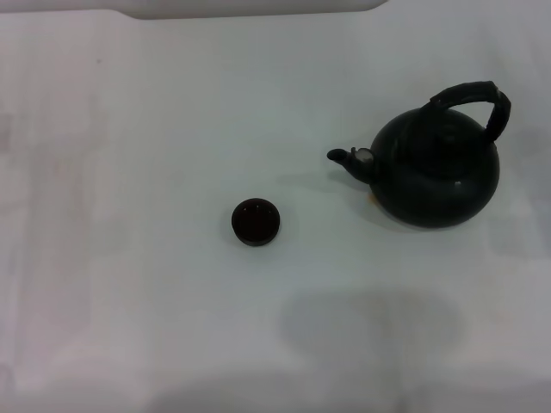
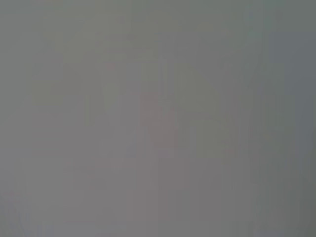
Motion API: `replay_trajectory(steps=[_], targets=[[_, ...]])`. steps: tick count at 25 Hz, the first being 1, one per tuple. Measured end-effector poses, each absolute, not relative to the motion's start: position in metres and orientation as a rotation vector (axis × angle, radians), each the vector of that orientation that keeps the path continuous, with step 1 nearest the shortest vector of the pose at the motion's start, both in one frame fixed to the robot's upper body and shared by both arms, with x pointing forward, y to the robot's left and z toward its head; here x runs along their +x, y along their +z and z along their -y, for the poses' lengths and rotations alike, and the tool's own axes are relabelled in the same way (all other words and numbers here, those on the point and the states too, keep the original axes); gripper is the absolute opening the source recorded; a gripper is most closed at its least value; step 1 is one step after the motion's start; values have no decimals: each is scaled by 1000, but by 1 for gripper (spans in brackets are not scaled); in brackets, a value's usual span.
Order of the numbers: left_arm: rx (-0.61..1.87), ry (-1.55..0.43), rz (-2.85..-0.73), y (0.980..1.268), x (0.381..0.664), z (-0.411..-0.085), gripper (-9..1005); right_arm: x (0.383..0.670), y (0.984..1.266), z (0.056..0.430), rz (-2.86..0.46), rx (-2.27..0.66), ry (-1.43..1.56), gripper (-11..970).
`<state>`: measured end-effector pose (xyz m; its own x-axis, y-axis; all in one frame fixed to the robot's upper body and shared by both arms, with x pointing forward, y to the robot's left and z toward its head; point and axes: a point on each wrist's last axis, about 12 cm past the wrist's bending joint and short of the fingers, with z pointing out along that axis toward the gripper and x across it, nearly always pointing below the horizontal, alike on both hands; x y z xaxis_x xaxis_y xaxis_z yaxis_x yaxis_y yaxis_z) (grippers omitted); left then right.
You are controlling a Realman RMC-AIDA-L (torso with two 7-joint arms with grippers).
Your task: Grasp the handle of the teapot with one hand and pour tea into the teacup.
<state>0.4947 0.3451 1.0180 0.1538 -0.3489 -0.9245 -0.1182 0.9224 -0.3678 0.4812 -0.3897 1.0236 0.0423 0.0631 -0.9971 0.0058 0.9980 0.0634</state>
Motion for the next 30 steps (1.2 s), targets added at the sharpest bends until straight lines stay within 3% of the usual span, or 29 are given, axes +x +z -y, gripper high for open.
replay_trajectory(steps=[30], targets=[[-317,-202,-1498,1019,518,-329,876,484,1020,384,-1546,62,61,648]])
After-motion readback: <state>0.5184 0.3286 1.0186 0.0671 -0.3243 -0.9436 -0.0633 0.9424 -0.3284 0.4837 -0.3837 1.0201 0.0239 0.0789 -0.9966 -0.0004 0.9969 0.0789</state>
